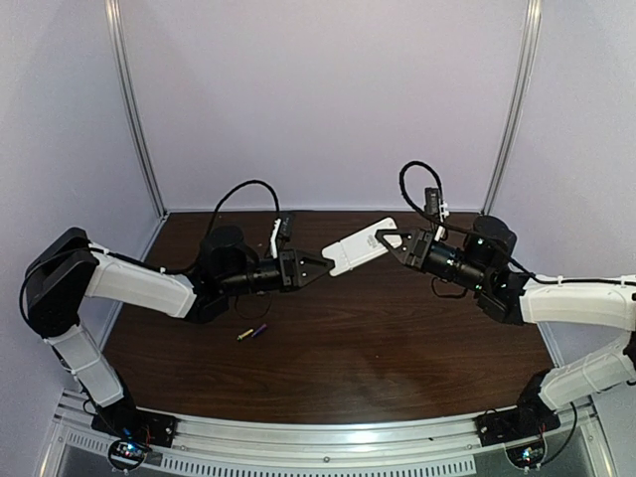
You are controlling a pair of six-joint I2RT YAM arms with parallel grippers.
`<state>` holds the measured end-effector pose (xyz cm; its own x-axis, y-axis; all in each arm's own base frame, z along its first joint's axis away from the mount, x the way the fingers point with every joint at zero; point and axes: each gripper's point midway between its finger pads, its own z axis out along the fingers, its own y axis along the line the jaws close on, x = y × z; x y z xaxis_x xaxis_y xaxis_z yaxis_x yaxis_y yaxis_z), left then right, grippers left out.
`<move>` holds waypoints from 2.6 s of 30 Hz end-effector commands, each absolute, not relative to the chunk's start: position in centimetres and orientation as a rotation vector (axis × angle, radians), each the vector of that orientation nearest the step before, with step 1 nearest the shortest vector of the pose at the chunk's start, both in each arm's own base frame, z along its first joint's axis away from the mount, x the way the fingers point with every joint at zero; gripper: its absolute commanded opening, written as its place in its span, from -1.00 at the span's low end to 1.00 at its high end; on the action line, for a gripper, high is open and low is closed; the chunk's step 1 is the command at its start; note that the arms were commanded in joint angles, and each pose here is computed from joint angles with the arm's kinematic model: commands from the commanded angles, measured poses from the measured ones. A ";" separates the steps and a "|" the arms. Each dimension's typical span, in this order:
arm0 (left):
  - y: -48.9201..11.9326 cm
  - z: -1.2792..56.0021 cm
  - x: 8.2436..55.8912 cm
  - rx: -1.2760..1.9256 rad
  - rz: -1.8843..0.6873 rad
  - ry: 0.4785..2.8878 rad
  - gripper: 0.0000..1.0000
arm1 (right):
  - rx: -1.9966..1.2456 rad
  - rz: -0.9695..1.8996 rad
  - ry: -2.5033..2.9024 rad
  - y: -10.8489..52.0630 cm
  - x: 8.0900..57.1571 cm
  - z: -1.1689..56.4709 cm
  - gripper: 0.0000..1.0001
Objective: Load the batteries into the remote control
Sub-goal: Remove the battery cover from the remote control.
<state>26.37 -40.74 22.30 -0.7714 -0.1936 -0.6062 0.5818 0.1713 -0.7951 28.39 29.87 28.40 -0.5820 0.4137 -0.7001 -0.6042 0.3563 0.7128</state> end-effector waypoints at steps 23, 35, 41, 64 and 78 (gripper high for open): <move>-40.0 24.1 25.9 0.397 -1.681 1.729 -0.59 | -0.068 1.322 1.706 27.4 29.9 28.0 -1.00; -41.3 24.1 27.2 0.409 -1.629 1.770 -0.14 | -0.091 1.381 1.700 28.2 29.7 28.0 -1.00; -42.2 24.3 27.6 0.427 -1.633 1.773 -0.24 | -0.102 1.384 1.703 28.4 29.6 27.9 -1.00; -42.6 25.5 27.1 0.456 -1.676 1.713 -0.66 | -0.069 1.255 1.757 27.4 30.4 26.7 -1.00; -41.0 23.5 28.2 0.330 -1.589 1.778 -0.15 | -0.073 1.270 1.730 27.1 29.9 27.6 -1.00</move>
